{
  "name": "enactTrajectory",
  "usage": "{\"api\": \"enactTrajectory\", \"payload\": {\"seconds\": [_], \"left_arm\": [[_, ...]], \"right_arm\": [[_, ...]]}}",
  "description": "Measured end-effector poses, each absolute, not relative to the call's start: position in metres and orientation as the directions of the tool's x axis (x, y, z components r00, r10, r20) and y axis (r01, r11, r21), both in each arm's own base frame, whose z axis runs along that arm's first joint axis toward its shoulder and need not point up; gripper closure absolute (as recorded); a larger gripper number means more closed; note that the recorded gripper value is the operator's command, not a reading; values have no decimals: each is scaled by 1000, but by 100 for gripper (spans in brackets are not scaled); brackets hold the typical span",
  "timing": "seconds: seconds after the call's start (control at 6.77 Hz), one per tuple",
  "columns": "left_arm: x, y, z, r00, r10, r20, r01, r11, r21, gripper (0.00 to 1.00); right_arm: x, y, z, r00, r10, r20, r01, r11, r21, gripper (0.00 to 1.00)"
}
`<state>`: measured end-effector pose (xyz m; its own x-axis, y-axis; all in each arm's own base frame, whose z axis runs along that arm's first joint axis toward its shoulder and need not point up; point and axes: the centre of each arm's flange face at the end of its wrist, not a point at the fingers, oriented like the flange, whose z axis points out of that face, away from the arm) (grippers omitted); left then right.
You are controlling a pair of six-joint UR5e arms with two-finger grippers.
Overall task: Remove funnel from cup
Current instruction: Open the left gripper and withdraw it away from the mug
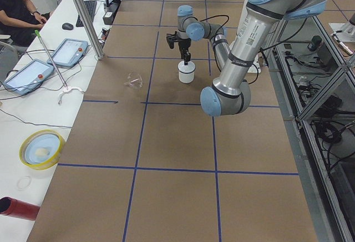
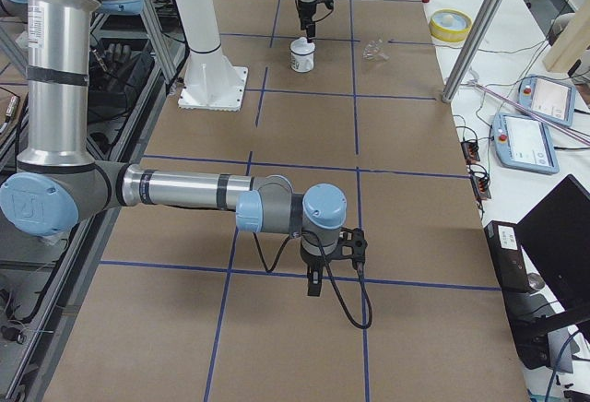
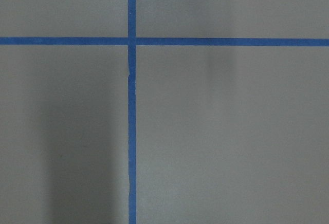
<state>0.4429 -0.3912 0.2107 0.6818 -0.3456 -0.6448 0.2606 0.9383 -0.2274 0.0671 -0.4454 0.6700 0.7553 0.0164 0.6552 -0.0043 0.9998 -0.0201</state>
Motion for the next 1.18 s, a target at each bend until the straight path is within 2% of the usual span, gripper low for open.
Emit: {"api": "enactTrajectory", "payload": {"seconds": [0.3, 0.59, 1.18], "left_arm": [[434, -390, 203, 671, -338, -660, 260, 941, -217, 0], [397, -413, 192, 649, -314, -693, 280, 946, -166, 0], [290, -498, 216, 731, -15, -682, 176, 970, 167, 0]], "right_arm": [[67, -445, 670, 755, 16, 655, -4, 1000, -20, 0], [67, -445, 670, 755, 16, 655, -4, 1000, -20, 0], [67, -445, 670, 755, 16, 655, -4, 1000, -20, 0]]}}
